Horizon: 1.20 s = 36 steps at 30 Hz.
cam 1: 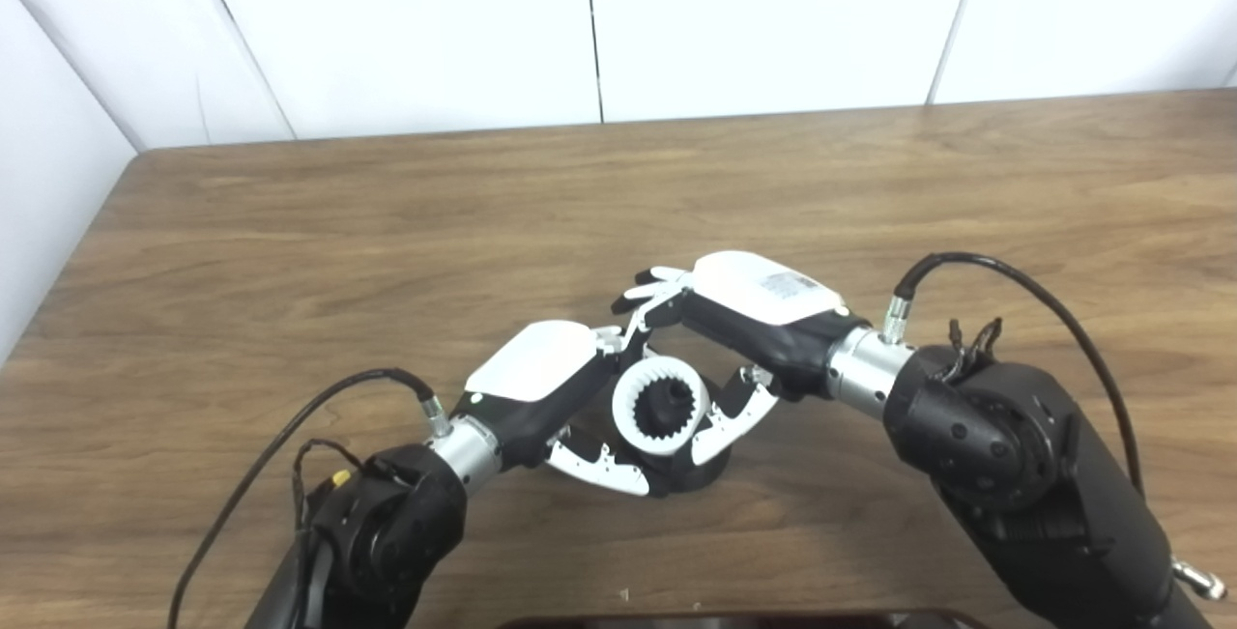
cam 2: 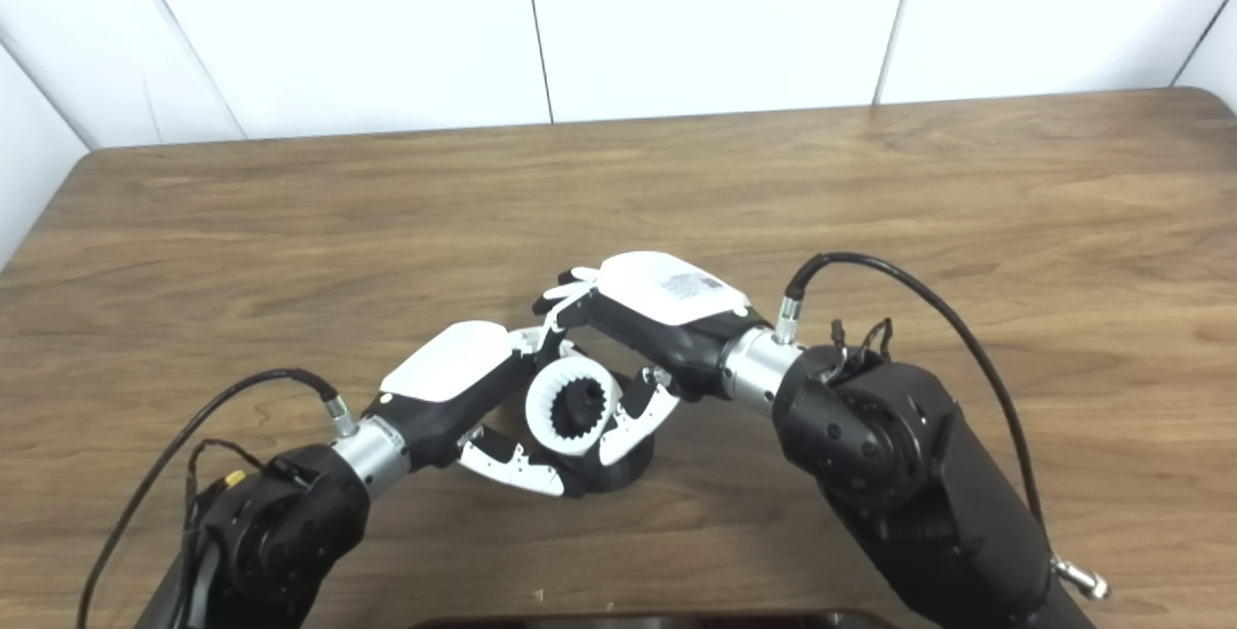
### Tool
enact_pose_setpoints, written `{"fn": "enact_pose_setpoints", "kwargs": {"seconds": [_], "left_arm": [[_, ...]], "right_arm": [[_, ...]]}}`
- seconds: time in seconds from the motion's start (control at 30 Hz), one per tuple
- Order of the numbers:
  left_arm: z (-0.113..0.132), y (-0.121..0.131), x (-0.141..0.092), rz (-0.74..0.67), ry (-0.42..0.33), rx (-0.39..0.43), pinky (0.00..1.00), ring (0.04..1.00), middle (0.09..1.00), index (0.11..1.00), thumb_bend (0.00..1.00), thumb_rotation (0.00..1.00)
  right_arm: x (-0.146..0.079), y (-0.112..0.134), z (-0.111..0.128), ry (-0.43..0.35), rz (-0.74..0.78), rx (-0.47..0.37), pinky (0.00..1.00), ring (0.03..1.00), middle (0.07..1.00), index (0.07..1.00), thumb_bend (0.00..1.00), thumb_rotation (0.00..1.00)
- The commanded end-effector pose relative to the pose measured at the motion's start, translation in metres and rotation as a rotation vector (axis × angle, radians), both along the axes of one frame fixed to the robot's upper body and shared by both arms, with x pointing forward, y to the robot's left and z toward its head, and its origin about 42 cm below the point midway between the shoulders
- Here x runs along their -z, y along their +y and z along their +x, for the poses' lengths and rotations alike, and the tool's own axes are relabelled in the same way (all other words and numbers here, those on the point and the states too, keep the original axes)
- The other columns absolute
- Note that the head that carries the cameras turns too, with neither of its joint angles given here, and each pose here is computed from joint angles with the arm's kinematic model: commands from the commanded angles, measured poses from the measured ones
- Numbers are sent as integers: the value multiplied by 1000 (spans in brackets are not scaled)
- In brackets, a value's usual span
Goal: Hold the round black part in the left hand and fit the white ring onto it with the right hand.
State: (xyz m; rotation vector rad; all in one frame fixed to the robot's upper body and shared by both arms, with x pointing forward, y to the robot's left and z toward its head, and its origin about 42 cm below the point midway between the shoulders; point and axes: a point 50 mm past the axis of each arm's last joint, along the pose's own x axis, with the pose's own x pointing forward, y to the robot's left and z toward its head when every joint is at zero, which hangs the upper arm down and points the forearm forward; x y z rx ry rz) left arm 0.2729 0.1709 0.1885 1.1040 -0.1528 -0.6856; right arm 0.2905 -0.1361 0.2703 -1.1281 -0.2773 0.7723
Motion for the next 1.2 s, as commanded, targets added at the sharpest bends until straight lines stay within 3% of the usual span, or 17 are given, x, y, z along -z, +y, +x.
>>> {"fn": "enact_pose_setpoints", "kwargs": {"seconds": [0.0, 0.4, 1.17], "left_arm": [[4, -3, -16, -19, -66, 17, 795, 930, 867, 743, 648, 448], [4, -2, -15, -18, -61, 15, 798, 933, 872, 746, 648, 450], [2, -2, -18, -28, -72, 17, 802, 931, 872, 735, 647, 451]], "right_arm": [[-10, -1, 5, -40, 7, -5, 843, 959, 877, 494, 516, 163], [-18, -5, 9, -73, 49, 25, 833, 949, 875, 494, 518, 162], [-3, -18, 7, -16, 103, 84, 847, 940, 876, 494, 517, 164]]}}
